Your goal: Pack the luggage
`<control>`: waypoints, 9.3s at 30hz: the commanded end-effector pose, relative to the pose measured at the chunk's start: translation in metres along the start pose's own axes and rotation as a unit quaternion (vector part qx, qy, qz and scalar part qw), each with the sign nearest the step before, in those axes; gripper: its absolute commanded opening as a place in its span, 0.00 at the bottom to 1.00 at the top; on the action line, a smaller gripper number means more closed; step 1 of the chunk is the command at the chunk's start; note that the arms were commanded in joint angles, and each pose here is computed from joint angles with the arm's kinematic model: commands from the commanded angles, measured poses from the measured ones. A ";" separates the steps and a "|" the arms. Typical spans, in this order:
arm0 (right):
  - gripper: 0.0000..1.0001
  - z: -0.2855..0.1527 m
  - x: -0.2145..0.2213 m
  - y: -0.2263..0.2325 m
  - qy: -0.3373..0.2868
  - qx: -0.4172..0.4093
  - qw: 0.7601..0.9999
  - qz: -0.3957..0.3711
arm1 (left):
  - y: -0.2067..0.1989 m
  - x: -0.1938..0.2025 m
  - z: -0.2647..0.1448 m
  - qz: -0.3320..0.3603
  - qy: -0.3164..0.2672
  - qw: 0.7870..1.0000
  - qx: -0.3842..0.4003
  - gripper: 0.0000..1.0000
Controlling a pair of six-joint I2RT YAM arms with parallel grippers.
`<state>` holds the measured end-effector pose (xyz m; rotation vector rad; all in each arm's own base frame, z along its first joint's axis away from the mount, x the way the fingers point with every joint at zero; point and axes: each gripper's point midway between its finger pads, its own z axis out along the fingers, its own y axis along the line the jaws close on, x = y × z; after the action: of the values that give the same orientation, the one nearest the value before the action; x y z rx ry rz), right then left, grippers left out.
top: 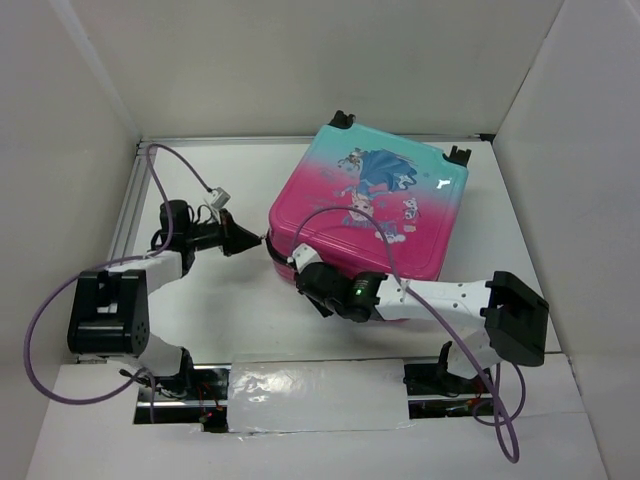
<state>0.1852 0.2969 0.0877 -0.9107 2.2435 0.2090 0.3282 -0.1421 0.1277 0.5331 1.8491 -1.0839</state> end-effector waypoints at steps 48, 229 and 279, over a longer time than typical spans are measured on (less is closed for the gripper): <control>0.48 -0.023 0.021 -0.014 0.081 0.106 0.991 -0.015 | 0.102 -0.105 0.027 0.078 -0.076 0.988 -0.107 1.00; 1.00 -0.086 -0.176 -0.384 -0.204 0.140 0.907 0.340 | -0.103 0.018 0.025 0.099 -0.046 0.994 0.008 0.91; 0.95 -0.109 -0.175 -0.269 -0.219 0.041 0.953 0.203 | -0.152 0.018 0.081 0.256 -0.132 0.956 0.046 0.59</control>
<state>0.3865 0.1547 0.3025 -0.3110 2.0083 0.4783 0.2442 -0.2746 0.1139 0.7810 1.5743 -0.8273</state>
